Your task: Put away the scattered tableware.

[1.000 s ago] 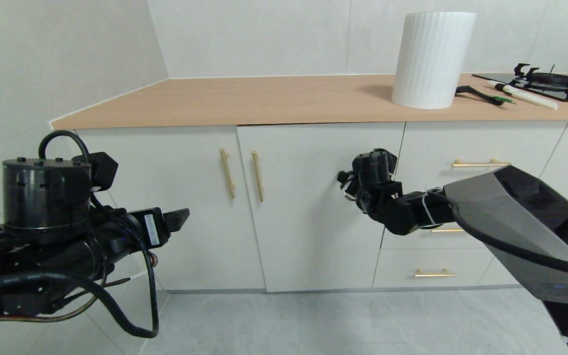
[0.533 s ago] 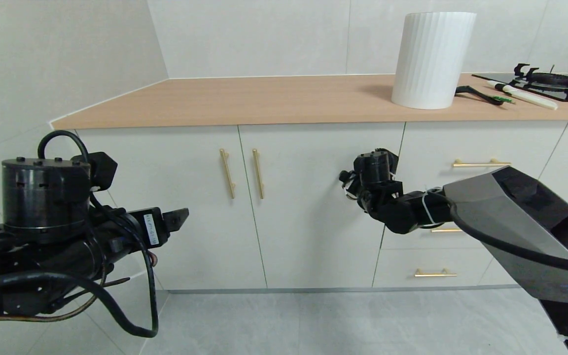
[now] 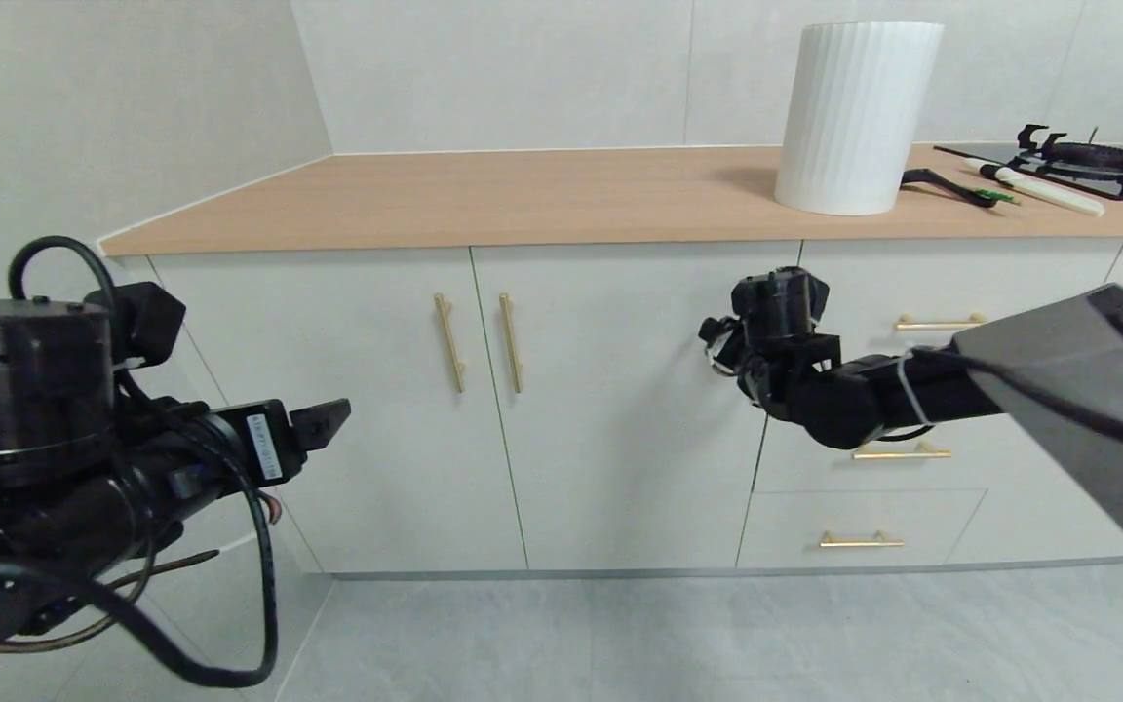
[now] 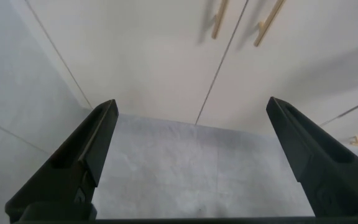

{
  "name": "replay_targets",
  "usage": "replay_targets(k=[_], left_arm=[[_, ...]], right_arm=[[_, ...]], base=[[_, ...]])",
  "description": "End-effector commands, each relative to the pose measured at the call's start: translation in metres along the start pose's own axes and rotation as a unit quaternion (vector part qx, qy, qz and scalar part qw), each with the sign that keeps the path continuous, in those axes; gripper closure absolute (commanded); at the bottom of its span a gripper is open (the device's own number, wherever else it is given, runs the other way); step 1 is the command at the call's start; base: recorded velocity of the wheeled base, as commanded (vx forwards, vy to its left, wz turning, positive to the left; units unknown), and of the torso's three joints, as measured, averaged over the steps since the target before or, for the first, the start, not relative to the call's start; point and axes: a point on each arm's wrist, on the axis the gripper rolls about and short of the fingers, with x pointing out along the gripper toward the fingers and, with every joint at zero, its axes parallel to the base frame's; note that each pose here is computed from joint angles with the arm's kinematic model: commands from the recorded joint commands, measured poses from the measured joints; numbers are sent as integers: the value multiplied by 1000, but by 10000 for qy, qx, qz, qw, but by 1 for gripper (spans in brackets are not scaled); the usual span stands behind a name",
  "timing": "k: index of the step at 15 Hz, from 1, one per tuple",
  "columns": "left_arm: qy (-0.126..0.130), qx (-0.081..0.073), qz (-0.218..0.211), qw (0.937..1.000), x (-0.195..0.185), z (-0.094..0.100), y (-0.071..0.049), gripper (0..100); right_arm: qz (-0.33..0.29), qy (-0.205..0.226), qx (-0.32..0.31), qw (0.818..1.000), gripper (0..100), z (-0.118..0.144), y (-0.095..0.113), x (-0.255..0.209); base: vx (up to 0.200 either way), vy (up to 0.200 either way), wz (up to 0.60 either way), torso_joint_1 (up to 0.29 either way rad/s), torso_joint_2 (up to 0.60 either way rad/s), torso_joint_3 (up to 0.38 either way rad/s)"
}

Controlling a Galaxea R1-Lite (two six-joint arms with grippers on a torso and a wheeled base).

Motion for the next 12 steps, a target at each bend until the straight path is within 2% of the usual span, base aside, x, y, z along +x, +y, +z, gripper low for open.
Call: replay_targets(k=[1,2,4,5,6,7,9,11,12], left_arm=[[-512,-137,-128,9985,-60,9,24,0],[-586,-24,-148,9982,-86,1,38,0],[-818,226,-174,9962,-121,-16,58,0],[-1119,320,-196,9930,-151,-29,76,0],[-1300,318,-91,9910,-170,-37,87,0],[-1442,332,1,9890,-185,-44,95,0],[-1651,454,371,9845,-208,-64,107,0],[-1737,601,576,9813,-220,-77,112,0],[-1821,674,732,9782,-227,-86,114,0]], right_arm=[[237,-753,225,9966,0,111,-16,-107],[286,-872,50,9958,0,130,-35,-156],[363,-1061,-231,9934,0,144,-65,-216],[431,-1300,-439,9896,0,149,-100,-271],[443,-1507,-679,9852,0,147,-127,-305],[396,-1729,-1008,9790,0,142,-150,-331],[188,-2570,-1464,9551,0,142,-189,-390],[114,-2967,-1734,9390,0,144,-208,-432],[47,-3028,-1863,9347,0,142,-220,-453]], base=[[0,0,0,0,0,0],[0,0,0,0,0,0],[0,0,0,0,0,0],[0,0,0,0,0,0],[0,0,0,0,0,0],[0,0,0,0,0,0],[0,0,0,0,0,0],[0,0,0,0,0,0],[0,0,0,0,0,0]])
